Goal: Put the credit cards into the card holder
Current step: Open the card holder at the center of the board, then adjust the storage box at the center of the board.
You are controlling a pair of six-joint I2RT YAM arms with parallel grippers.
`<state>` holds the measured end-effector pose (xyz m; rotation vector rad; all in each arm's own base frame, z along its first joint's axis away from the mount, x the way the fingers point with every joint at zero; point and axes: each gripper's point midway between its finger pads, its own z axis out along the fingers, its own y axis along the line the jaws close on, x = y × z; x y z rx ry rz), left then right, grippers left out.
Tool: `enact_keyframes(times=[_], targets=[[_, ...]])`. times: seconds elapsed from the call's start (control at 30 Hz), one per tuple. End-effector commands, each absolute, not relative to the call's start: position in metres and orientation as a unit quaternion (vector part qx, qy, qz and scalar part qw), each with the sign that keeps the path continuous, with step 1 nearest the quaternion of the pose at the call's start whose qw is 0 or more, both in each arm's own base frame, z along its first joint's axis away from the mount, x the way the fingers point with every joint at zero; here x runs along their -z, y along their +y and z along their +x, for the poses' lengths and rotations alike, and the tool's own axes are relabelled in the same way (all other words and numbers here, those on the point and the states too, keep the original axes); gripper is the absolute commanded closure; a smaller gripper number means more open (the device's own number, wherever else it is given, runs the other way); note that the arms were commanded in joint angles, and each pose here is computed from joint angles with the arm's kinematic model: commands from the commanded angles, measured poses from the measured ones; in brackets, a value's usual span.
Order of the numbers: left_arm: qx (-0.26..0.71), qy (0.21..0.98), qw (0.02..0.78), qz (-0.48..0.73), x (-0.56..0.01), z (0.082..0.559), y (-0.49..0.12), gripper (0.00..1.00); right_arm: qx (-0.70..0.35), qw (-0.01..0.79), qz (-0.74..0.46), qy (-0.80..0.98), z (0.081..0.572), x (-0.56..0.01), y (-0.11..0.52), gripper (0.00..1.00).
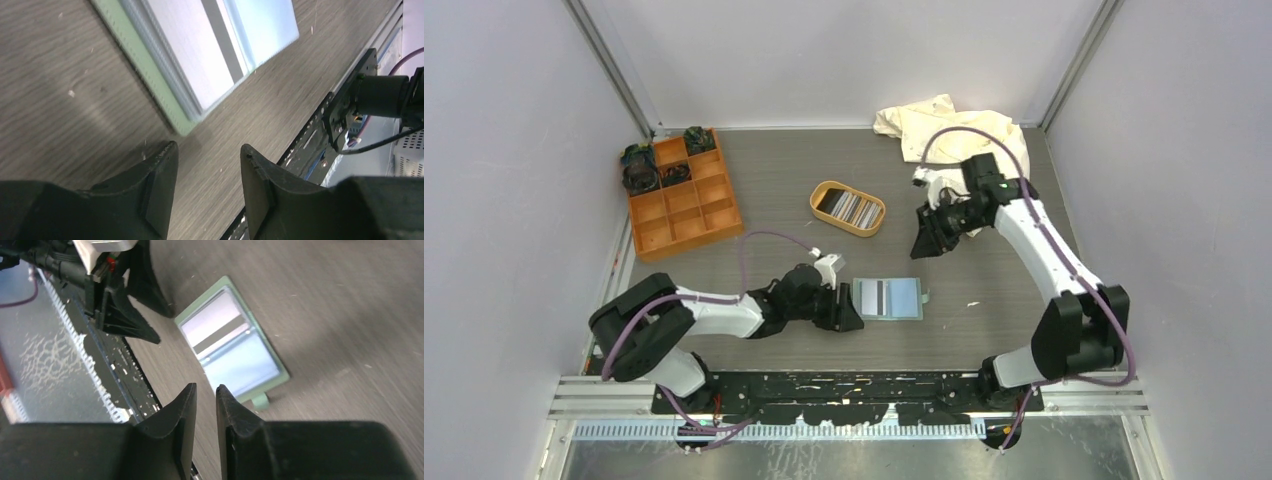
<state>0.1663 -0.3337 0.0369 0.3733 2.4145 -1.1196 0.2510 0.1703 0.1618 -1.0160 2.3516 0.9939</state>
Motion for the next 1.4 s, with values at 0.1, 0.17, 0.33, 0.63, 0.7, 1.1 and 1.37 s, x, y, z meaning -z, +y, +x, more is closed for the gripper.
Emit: enact_keyframes(times=[0.1, 0.17, 0.33, 0.63, 0.7, 1.1, 1.37], targets=[[0.414, 0.823, 0.359, 0.151, -0.097, 0.179, -0.308, 0.49, -0.292, 0.399, -0.315, 0.81, 0.277, -0.234, 0.124, 0.6], [0.39, 0.816, 0.397, 0.154, -0.111, 0.184, -0.291, 0.45, -0.275, 0.419, -0.303, 0.81, 0.281, -0.249, 0.115, 0.49], [0.334, 0.803, 0.481, 0.113, -0.143, 0.2, -0.246, 0.03, -0.304, 0.364, -0.251, 0.844, 0.299, -0.244, 0.11, 0.01], [0.32, 0.787, 0.52, 0.091, -0.201, 0.198, -0.207, 0.0, -0.271, 0.412, -0.241, 0.836, 0.354, -0.262, 0.102, 0.01], [0.308, 0.786, 0.525, 0.11, -0.215, 0.197, -0.204, 0.0, -0.259, 0.449, -0.247, 0.819, 0.369, -0.275, 0.102, 0.01], [0.217, 0.806, 0.504, 0.221, -0.255, 0.216, -0.202, 0.01, -0.34, 0.331, -0.307, 0.825, 0.388, -0.236, 0.202, 0.01], [0.124, 0.854, 0.438, 0.253, -0.217, 0.239, -0.179, 0.1, -0.321, 0.249, -0.34, 0.848, 0.378, -0.183, 0.273, 0.0]])
